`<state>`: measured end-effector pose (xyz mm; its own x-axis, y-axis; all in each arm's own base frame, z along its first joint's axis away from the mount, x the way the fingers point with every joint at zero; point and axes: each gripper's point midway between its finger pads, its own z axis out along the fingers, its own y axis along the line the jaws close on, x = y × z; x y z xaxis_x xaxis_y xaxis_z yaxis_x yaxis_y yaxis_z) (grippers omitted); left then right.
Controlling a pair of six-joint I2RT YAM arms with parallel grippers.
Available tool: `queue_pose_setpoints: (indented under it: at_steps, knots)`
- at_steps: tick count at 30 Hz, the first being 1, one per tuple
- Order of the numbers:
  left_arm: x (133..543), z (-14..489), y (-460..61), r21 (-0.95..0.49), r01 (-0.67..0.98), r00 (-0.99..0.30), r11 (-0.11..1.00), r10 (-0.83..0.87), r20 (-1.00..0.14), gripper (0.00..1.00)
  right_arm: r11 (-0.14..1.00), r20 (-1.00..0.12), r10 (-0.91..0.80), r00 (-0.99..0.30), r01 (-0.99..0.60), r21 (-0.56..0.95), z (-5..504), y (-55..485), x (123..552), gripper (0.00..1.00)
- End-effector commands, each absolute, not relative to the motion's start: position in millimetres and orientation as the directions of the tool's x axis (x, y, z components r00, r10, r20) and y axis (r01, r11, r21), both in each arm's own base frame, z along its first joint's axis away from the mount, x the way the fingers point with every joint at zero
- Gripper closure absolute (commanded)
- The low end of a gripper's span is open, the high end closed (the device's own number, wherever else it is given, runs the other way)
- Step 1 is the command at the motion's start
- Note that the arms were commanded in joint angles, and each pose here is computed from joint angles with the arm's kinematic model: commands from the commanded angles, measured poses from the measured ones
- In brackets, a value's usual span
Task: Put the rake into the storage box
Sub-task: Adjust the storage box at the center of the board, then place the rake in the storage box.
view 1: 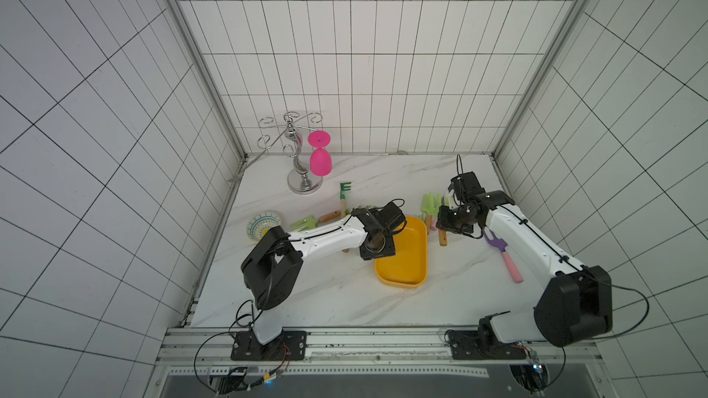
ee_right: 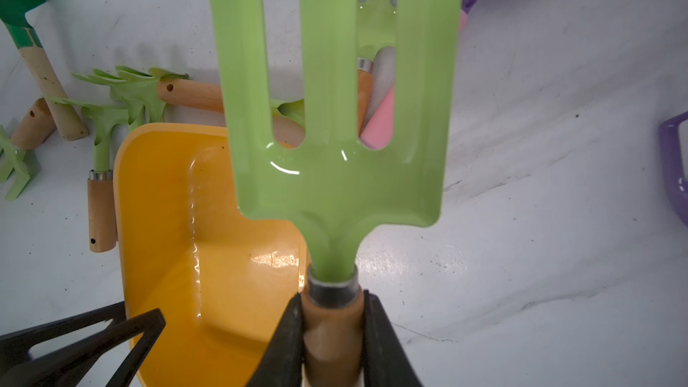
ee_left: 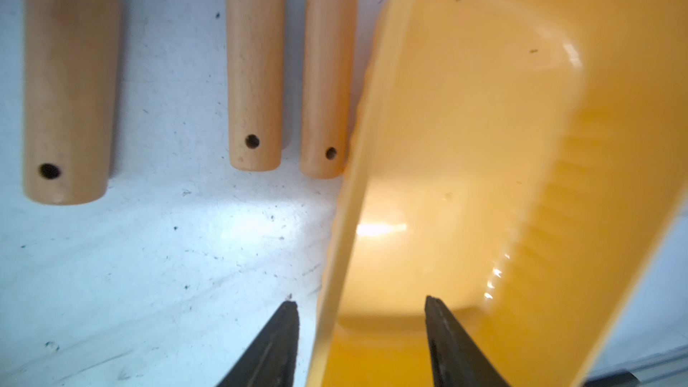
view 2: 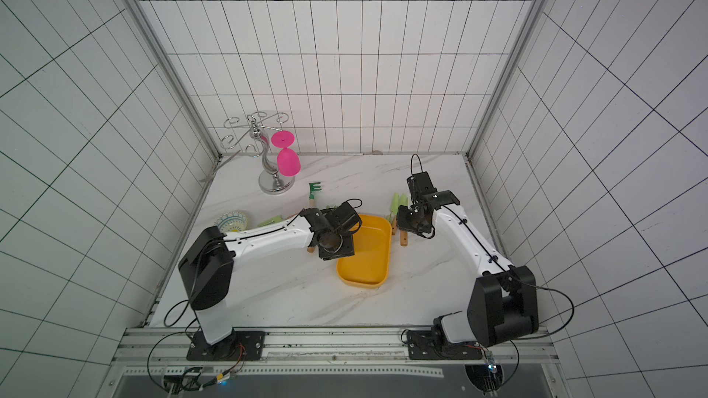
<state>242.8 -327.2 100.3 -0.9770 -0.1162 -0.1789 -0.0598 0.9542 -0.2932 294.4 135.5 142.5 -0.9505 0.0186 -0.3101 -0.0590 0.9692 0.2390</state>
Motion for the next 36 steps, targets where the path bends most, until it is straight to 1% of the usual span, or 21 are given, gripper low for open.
queue_pose_setpoints:
  at_steps: [1,3,5,9,10,11,15,19,24,31,36]
  knots:
    - [247,142,-326,-0.338,0.039,-0.939,0.940,-0.082,-0.335,0.42,0.958,-0.380,-0.002,-0.925,-0.110,0.263,174,154,299,0.75]
    - [240,160,-331,-0.382,0.130,-0.919,0.915,-0.034,-0.393,0.42,0.958,-0.386,-0.010,-0.923,-0.119,0.260,175,164,300,0.75]
    - [231,171,-338,-0.461,0.213,-0.907,0.862,-0.001,-0.421,0.42,0.960,-0.396,-0.012,-0.918,-0.121,0.253,179,172,300,0.75]
    - [217,200,-354,-0.637,0.353,-0.868,0.685,-0.015,-0.497,0.42,0.959,-0.436,0.027,-0.900,-0.099,0.265,188,188,298,0.75]
    - [215,210,-359,-0.677,0.389,-0.857,0.625,-0.023,-0.515,0.41,0.960,-0.446,0.040,-0.894,-0.090,0.267,189,192,298,0.75]
    - [214,217,-361,-0.698,0.418,-0.844,0.582,-0.037,-0.535,0.40,0.961,-0.454,0.053,-0.889,-0.079,0.267,190,195,298,0.75]
    - [218,228,-360,-0.735,0.457,-0.827,0.501,-0.066,-0.559,0.36,0.950,-0.461,0.115,-0.880,-0.038,0.309,194,207,295,0.74]
    - [223,227,-362,-0.740,0.494,-0.824,0.456,-0.026,-0.565,0.35,0.931,-0.471,0.165,-0.867,-0.020,0.364,200,223,292,0.74]
    - [228,222,-369,-0.759,0.517,-0.829,0.396,0.011,-0.559,0.35,0.922,-0.477,0.181,-0.860,-0.020,0.387,203,234,287,0.74]
    - [232,204,-374,-0.762,0.504,-0.844,0.406,0.046,-0.534,0.36,0.912,-0.486,0.194,-0.852,-0.026,0.410,209,244,281,0.74]
    - [240,199,-377,-0.760,0.511,-0.838,0.401,0.036,-0.544,0.37,0.909,-0.485,0.187,-0.855,-0.037,0.415,209,253,275,0.75]
